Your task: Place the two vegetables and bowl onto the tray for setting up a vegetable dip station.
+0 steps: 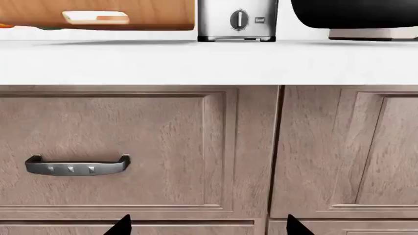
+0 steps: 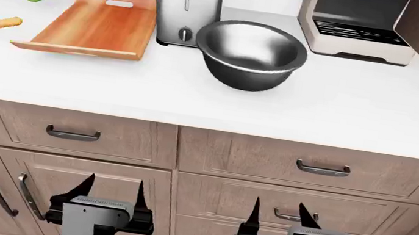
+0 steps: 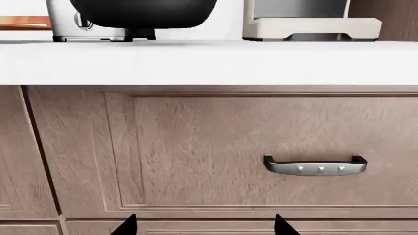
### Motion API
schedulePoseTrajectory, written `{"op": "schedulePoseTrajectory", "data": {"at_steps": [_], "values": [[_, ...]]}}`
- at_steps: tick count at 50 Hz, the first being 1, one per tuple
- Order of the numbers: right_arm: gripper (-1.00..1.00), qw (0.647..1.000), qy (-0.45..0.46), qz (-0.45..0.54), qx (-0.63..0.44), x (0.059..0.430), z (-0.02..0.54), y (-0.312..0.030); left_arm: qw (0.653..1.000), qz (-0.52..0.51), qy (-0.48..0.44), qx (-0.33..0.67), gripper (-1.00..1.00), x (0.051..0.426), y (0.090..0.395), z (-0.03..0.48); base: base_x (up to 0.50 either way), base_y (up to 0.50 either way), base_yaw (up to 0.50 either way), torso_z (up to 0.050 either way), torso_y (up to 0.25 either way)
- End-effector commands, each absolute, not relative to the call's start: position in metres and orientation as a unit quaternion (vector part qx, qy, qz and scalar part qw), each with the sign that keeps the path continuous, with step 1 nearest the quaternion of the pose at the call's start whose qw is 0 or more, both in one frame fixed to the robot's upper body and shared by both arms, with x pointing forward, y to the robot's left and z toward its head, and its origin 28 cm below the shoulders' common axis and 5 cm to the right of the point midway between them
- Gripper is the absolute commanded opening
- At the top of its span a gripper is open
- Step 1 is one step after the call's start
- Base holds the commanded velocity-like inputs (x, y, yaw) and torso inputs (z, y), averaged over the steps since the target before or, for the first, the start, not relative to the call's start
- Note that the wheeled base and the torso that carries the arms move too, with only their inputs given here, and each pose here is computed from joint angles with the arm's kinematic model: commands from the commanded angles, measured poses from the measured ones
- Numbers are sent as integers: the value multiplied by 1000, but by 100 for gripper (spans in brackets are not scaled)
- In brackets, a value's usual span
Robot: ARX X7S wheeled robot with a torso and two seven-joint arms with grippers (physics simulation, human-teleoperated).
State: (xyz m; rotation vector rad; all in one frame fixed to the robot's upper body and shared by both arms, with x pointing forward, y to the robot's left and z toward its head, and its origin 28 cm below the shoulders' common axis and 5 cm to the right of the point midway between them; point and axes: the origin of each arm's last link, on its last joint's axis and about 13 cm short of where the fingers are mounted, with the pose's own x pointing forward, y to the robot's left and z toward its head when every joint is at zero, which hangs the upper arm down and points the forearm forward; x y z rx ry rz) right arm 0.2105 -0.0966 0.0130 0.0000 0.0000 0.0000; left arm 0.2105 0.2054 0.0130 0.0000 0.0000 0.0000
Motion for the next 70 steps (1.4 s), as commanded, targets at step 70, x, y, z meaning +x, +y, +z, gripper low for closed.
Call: {"op": "schedulePoseTrajectory", "data": {"at_steps": [70], "values": [[100, 1000, -9, -7, -11, 211, 11, -96, 1000, -8, -18, 5, 100, 206, 205, 6, 0, 232, 0, 18, 13]]}}
